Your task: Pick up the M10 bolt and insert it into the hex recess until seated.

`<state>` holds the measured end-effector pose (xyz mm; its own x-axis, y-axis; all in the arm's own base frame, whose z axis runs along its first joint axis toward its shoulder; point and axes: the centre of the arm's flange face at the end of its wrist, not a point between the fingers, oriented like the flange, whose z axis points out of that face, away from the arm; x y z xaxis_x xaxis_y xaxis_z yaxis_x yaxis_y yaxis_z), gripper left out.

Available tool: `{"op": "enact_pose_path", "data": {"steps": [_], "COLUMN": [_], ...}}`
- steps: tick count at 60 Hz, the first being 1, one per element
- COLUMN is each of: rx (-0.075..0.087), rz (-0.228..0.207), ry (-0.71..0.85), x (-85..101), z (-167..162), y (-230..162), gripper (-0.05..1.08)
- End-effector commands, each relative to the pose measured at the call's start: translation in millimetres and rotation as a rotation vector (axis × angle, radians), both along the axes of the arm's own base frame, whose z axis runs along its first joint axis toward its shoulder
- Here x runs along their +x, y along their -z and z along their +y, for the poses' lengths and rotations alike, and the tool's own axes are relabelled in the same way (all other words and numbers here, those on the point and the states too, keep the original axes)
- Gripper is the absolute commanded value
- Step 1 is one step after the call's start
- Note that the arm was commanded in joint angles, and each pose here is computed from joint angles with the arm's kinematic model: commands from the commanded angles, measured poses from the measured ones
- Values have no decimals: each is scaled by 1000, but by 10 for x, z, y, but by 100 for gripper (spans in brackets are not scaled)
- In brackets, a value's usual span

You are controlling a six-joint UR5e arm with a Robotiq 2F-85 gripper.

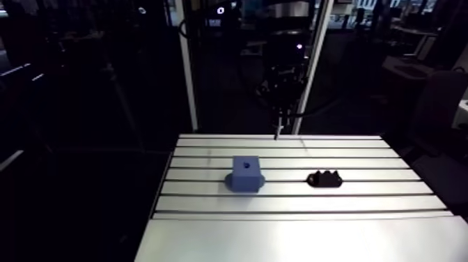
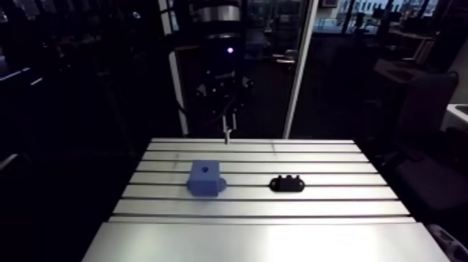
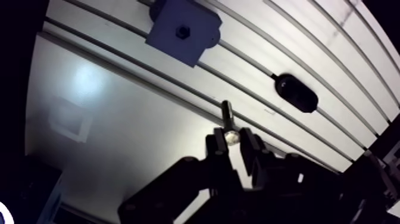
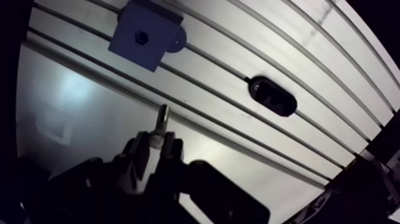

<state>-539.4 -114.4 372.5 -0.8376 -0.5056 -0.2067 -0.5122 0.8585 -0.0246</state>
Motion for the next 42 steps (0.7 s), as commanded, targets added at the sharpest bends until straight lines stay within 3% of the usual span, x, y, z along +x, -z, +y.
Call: {"op": "enact_pose_path", "data": {"steps": [1,5,26,42], "rx": [14,24,26,37], "rz": [-9,-7,-24,-32], "ry": [-10,-24,-56,-51], "x": [-197,-214,-225,-280], "z": [-278,-374,-562,-570], "y": [126,124,229,348], "gripper": [105,105,105,105]}}
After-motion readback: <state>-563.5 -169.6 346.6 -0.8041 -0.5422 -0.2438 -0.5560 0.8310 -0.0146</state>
